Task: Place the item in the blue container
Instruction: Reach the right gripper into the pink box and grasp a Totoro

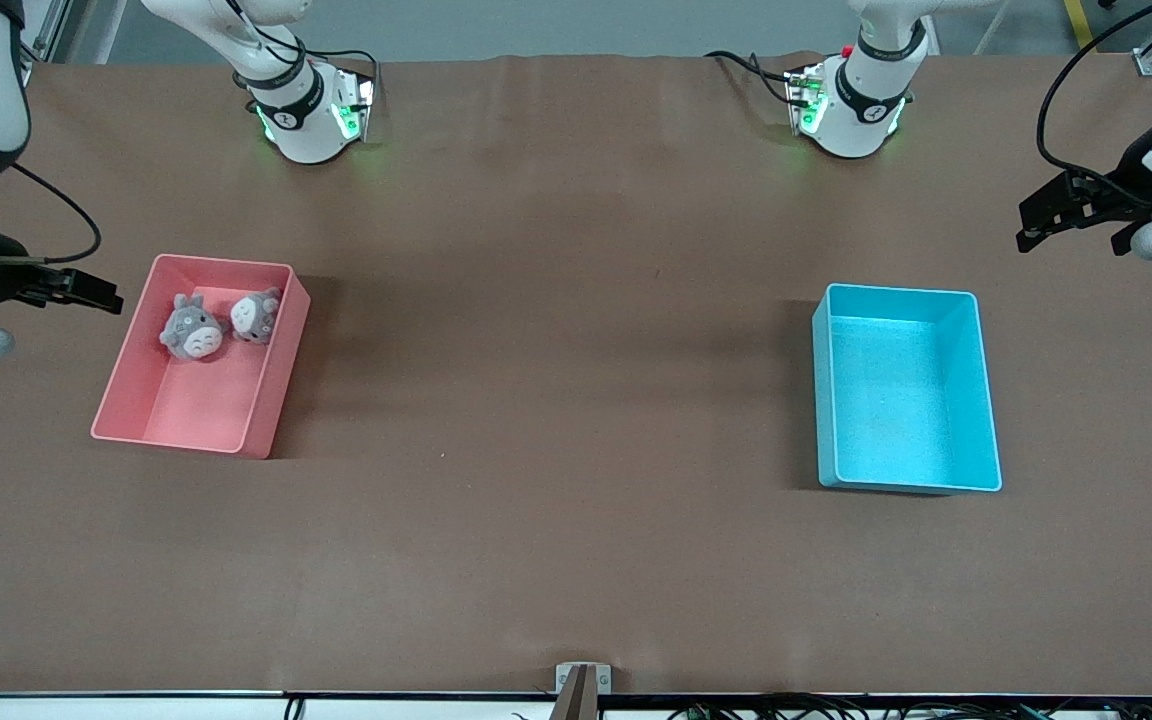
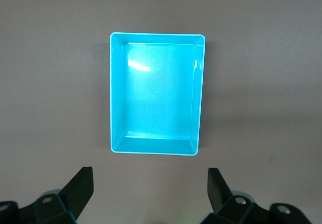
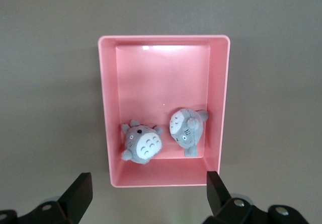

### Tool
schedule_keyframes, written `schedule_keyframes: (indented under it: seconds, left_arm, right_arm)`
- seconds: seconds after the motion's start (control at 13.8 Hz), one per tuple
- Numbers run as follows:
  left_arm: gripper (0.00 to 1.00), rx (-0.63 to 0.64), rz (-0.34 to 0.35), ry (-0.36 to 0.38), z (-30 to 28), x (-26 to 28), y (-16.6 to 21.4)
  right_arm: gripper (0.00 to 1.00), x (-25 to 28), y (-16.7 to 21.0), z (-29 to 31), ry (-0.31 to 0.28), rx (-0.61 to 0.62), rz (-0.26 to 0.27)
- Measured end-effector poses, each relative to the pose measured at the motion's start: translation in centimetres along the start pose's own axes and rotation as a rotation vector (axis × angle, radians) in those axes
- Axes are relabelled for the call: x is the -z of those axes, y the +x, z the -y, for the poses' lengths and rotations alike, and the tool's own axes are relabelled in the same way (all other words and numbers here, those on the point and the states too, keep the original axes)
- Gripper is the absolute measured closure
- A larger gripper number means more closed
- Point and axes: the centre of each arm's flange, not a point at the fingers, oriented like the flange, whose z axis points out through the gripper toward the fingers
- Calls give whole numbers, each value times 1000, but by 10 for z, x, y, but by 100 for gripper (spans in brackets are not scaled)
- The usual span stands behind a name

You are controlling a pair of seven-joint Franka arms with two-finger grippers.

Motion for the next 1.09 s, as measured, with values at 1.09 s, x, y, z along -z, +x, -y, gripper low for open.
schedule_keyframes:
  seconds: [1.09]
  left_arm:
    - [0, -3, 17, -1, -1, -8, 2]
  right_arm:
    - [0, -222, -42, -70, 8, -97, -91]
